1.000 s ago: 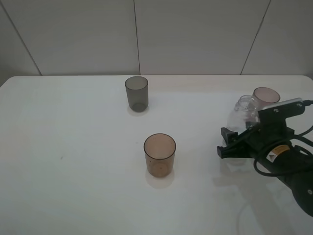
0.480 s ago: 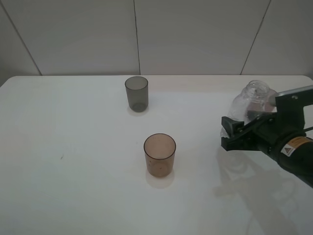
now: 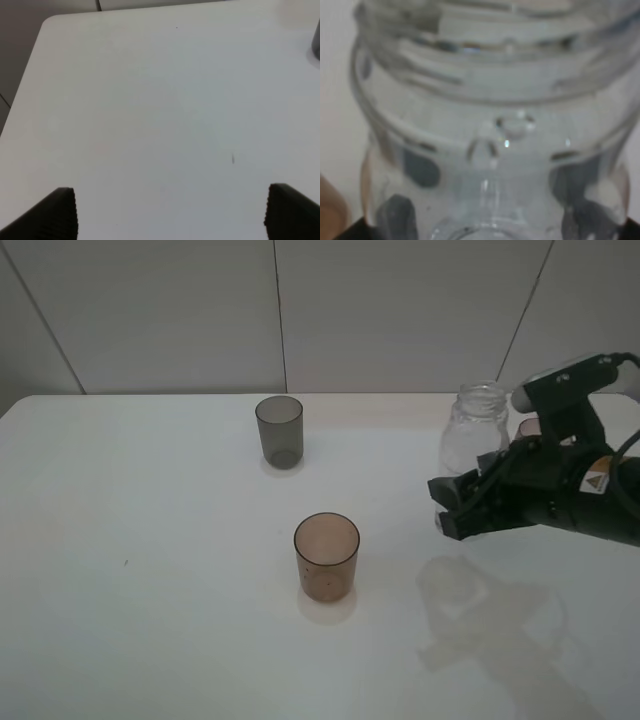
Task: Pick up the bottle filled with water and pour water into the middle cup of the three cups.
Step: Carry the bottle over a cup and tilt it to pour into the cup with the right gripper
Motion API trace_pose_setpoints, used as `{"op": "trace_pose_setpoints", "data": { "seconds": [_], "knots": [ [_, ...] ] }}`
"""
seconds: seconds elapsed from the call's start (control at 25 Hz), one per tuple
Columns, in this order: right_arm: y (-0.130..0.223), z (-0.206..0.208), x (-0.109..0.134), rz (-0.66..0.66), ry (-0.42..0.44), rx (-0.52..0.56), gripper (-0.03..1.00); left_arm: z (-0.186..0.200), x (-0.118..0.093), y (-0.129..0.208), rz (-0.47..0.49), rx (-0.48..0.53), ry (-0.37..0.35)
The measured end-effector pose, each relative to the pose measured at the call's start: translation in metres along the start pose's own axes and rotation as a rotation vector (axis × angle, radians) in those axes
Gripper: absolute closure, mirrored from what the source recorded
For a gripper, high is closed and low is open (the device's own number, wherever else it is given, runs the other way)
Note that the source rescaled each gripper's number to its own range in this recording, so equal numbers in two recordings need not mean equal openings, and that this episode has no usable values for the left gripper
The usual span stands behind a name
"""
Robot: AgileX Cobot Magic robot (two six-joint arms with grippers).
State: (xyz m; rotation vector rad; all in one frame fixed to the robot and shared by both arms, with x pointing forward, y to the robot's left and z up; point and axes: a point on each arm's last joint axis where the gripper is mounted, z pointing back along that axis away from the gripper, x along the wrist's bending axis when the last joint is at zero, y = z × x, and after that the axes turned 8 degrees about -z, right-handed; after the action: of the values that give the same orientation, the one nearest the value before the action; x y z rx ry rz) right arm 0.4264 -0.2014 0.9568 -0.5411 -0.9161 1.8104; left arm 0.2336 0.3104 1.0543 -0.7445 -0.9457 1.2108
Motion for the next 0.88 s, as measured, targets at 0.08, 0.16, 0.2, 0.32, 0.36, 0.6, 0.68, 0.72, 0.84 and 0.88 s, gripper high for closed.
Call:
{"op": "trace_pose_setpoints", "data": {
  "seconds": [0.08, 0.16, 0.2, 0.32, 0.36, 0.6, 0.68, 0.72, 0.84, 0.88],
  "knots": [
    [-0.0045, 0.0007, 0.0016, 0.044, -0.012, 0.029, 0.97, 0.0, 0.0, 0.0, 0.0, 0.0, 0.0],
    [-0.0068, 0.0008, 0.0026, 0.104, -0.021, 0.043, 0.97, 0.0, 0.0, 0.0, 0.0, 0.0, 0.0],
    [-0.0071, 0.0009, 0.0028, 0.14, -0.024, 0.045, 0.97, 0.0, 0.0, 0.0, 0.0, 0.0, 0.0],
    [-0.0081, 0.0009, 0.0034, 0.248, -0.032, 0.043, 0.97, 0.0, 0.0, 0.0, 0.0, 0.0, 0.0],
    [-0.008, 0.0009, 0.0036, 0.292, -0.035, 0.042, 0.97, 0.0, 0.0, 0.0, 0.0, 0.0, 0.0],
    [-0.0064, 0.001, 0.0042, 0.524, -0.051, 0.051, 0.97, 0.0, 0.0, 0.0, 0.0, 0.0, 0.0],
    [-0.0061, 0.001, 0.0043, 0.589, -0.055, 0.051, 0.97, 0.0, 0.0, 0.0, 0.0, 0.0, 0.0],
    [-0.006, 0.001, 0.0043, 0.619, -0.057, 0.051, 0.97, 0.0, 0.0, 0.0, 0.0, 0.0, 0.0],
    [-0.0066, -0.002, 0.0044, 0.687, -0.062, 0.062, 0.97, 0.0, 0.0, 0.0, 0.0, 0.0, 0.0],
    [-0.0073, -0.0047, 0.0044, 0.708, -0.064, 0.071, 0.97, 0.0, 0.0, 0.0, 0.0, 0.0, 0.0]
  ]
}}
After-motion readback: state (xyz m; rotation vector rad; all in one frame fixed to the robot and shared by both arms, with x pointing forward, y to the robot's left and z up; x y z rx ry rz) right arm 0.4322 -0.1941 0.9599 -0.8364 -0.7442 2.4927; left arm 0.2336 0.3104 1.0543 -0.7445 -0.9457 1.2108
